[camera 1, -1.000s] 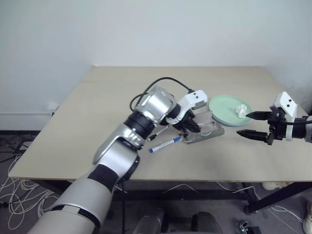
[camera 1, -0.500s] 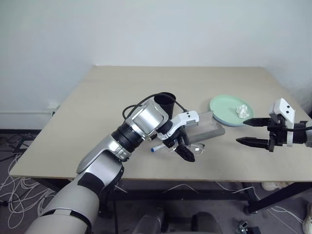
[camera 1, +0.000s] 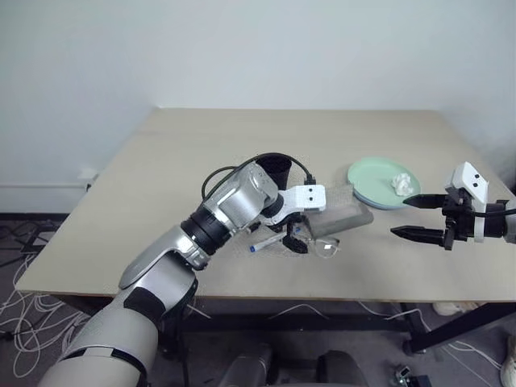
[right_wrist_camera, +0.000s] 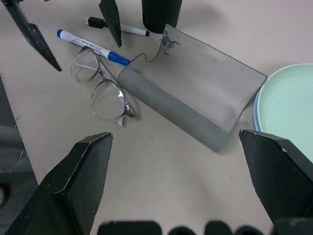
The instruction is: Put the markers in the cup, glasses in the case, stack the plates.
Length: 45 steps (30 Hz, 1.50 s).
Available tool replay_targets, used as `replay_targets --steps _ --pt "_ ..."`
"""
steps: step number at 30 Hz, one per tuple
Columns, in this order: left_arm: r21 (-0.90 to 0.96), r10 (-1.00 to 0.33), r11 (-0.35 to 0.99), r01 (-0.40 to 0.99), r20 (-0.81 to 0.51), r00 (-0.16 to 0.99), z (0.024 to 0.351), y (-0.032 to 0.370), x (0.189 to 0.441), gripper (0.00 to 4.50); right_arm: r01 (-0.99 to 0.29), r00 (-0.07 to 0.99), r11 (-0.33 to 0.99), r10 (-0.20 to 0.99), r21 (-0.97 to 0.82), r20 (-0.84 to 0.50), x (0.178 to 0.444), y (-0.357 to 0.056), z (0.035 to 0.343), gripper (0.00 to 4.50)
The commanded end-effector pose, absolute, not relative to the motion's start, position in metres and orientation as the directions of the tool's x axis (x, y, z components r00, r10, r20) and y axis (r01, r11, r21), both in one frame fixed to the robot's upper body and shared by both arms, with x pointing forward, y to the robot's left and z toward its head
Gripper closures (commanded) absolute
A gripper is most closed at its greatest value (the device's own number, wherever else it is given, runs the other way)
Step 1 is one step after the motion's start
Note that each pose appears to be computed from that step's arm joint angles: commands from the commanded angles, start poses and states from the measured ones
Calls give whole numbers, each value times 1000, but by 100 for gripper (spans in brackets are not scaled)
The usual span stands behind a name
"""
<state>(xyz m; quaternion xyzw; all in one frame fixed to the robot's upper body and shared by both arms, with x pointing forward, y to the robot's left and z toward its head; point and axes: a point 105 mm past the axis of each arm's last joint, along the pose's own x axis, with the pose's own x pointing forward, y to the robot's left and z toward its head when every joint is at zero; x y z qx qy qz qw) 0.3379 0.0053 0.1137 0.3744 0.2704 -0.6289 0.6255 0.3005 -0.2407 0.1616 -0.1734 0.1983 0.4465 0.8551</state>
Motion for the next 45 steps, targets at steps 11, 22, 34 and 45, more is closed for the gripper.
replay_targets --steps 11,22,34,45 --pt "182 -580 -186 966 -814 42 107 -1 331 89 -820 555 548 696 -163 -456 298 -237 172 0" --pt "186 -596 -154 970 -801 59 111 -6 338 124 -815 561 558 692 -157 -455 297 -238 171 0" --pt "211 -600 -102 972 -793 109 102 -14 350 124 -811 565 564 687 -157 -457 297 -238 170 0" --pt "246 -615 -94 965 -776 138 108 -21 357 366 -810 566 565 686 -157 -457 297 -237 169 0"
